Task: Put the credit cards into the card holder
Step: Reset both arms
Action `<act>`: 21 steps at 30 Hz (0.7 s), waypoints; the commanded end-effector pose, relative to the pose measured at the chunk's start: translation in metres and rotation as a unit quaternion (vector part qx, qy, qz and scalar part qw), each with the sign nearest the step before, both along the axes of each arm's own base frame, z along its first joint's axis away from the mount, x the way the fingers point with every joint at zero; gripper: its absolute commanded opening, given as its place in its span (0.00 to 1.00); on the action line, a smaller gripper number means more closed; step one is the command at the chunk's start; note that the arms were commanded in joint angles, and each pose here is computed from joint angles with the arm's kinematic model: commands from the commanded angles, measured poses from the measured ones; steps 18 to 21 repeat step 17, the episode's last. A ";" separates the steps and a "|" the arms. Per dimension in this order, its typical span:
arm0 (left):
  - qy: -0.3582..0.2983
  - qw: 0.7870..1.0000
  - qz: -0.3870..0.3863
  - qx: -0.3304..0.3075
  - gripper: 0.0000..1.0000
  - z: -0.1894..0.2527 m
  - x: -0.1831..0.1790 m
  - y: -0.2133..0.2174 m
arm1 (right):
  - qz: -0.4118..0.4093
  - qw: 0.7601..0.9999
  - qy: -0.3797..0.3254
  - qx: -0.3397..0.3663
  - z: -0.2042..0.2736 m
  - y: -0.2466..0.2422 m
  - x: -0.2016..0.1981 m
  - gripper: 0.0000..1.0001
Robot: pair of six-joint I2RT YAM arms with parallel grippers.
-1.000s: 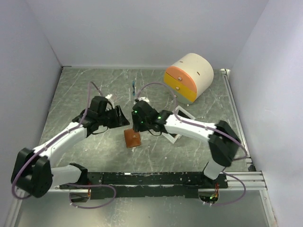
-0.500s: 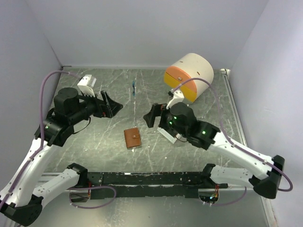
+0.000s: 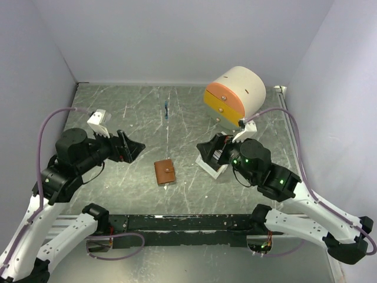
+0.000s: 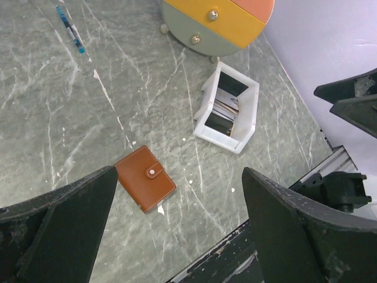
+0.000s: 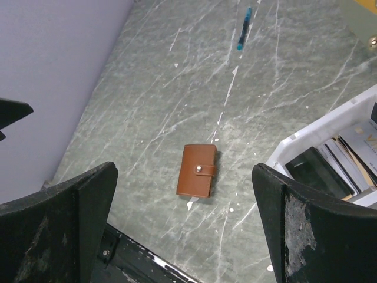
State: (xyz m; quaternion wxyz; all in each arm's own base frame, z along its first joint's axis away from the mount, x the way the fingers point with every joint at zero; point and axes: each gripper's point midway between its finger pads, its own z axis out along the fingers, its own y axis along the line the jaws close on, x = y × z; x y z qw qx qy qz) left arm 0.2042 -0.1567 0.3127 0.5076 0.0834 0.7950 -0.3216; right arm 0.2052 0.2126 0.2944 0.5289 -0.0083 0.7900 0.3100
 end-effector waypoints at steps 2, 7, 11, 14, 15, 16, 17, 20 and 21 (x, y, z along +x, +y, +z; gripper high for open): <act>-0.012 1.000 0.002 -0.006 0.99 -0.003 -0.004 0.003 | -0.002 1.000 -0.009 0.024 -0.003 0.001 0.000 1.00; -0.015 1.000 0.001 -0.008 0.99 -0.005 -0.007 0.003 | 0.001 1.000 -0.002 0.023 -0.006 0.004 0.000 1.00; -0.012 1.000 -0.003 -0.015 0.99 -0.010 -0.009 0.001 | 0.008 1.000 0.005 0.022 -0.011 0.010 0.001 1.00; -0.005 1.000 -0.007 -0.016 0.99 -0.014 -0.010 0.000 | 0.004 1.000 0.010 0.023 -0.015 0.010 0.001 1.00; -0.003 1.000 -0.007 -0.016 0.99 -0.015 -0.009 0.000 | 0.002 1.000 0.010 0.021 -0.015 0.009 0.002 1.00; -0.001 1.000 -0.006 -0.016 0.99 -0.017 -0.010 0.000 | 0.002 1.000 0.008 0.020 -0.014 0.008 0.002 1.00; 0.000 1.000 -0.006 -0.017 0.99 -0.018 -0.010 0.000 | 0.003 1.000 0.005 0.020 -0.013 0.008 0.001 1.00; 0.000 1.000 -0.006 -0.017 0.99 -0.018 -0.010 0.000 | 0.003 1.000 0.005 0.020 -0.013 0.008 0.001 1.00; 0.000 1.000 -0.006 -0.017 0.99 -0.018 -0.010 0.000 | 0.003 1.000 0.005 0.020 -0.013 0.008 0.001 1.00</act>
